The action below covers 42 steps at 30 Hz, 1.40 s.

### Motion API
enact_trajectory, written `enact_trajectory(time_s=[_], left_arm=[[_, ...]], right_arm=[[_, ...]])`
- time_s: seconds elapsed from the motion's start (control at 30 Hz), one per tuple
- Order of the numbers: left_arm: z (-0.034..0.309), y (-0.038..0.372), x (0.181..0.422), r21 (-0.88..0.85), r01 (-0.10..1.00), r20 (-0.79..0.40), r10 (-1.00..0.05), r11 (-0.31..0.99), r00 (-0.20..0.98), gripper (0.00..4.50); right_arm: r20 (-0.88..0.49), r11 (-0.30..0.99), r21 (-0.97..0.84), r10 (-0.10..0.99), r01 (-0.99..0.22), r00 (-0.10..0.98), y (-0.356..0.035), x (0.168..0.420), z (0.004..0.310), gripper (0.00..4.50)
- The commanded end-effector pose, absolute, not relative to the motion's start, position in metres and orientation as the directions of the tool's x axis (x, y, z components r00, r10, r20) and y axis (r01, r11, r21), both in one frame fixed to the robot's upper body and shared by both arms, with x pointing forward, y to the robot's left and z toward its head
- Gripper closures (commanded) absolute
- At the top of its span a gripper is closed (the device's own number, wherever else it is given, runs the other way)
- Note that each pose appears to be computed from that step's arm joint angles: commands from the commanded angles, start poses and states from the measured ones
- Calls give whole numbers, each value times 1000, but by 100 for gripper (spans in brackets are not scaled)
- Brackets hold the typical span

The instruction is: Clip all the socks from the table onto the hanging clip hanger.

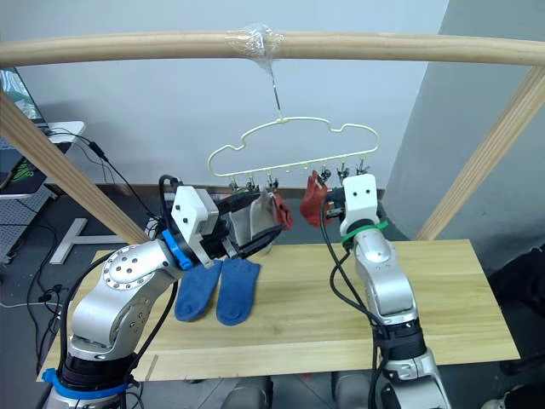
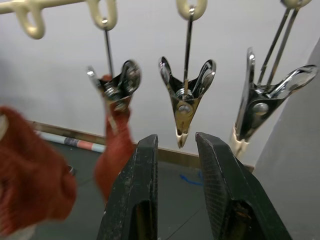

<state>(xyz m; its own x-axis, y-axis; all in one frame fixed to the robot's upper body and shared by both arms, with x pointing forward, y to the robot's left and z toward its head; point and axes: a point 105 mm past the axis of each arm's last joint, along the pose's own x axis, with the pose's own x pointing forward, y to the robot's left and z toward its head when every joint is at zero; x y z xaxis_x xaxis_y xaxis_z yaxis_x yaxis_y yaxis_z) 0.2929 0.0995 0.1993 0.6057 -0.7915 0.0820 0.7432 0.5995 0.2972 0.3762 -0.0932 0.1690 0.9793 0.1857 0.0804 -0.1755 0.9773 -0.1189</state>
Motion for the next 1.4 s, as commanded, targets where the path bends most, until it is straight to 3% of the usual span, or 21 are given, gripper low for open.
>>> enact_trajectory(time_s=[0.03,1.4], left_arm=[[215,97,287,335,733,127,-800,591,587,52],[231,91,286,311,739,178,-800,598,573,52]], right_arm=[[171,981,-113,176,-158,969,-92,380,194,328],[256,978,-121,199,-173,946,-81,378,223,328]])
